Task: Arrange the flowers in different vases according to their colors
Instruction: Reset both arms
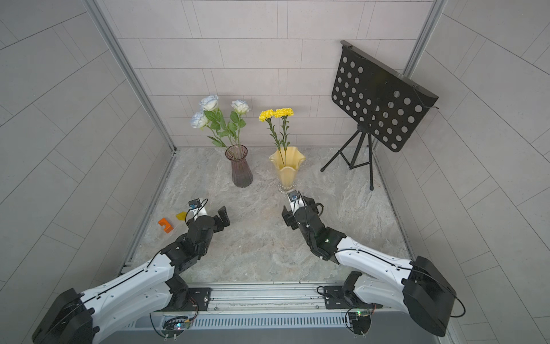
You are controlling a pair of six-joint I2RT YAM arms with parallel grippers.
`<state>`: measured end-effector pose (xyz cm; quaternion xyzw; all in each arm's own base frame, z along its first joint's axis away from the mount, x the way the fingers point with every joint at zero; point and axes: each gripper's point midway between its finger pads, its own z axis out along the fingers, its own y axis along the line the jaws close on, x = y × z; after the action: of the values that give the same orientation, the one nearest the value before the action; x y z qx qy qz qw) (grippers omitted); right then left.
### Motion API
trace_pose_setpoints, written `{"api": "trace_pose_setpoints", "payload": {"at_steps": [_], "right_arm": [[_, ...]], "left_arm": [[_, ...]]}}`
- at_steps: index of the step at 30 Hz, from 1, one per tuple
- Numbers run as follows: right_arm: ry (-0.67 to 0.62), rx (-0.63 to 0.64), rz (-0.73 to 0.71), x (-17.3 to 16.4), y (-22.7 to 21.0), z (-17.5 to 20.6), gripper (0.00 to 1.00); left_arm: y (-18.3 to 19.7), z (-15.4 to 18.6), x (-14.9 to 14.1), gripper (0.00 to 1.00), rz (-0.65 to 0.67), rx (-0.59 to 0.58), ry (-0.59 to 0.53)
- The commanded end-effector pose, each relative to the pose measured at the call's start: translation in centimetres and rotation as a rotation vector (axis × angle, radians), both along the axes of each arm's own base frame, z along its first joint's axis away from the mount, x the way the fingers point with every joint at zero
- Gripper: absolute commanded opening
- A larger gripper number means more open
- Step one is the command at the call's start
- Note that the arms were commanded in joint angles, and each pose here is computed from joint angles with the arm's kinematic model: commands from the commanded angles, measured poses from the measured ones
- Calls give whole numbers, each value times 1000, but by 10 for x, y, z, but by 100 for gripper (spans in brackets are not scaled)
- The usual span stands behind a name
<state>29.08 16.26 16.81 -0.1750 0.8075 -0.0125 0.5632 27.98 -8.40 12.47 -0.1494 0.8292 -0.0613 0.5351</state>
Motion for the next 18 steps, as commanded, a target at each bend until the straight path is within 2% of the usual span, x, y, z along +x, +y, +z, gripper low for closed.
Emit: {"api": "trace_pose_setpoints", "payload": {"at_steps": [1,4,10,13,18], "right_arm": [[-104,40,-176,3,-47,31,87],[-91,40,-283,8,-79,26,87],[-66,-109,-596,25,-152,1,89],[-53,-164,-637,37,-167,-11,89],[-69,-188,-680,54,-183,-33,93]], "left_arm": [[3,8,3,100,48,-11,5],[2,10,4,100,48,-9,14],[3,7,3,100,51,-21,8],[2,5,3,100,48,-23,11],[0,5,5,100,43,-19,17]]}}
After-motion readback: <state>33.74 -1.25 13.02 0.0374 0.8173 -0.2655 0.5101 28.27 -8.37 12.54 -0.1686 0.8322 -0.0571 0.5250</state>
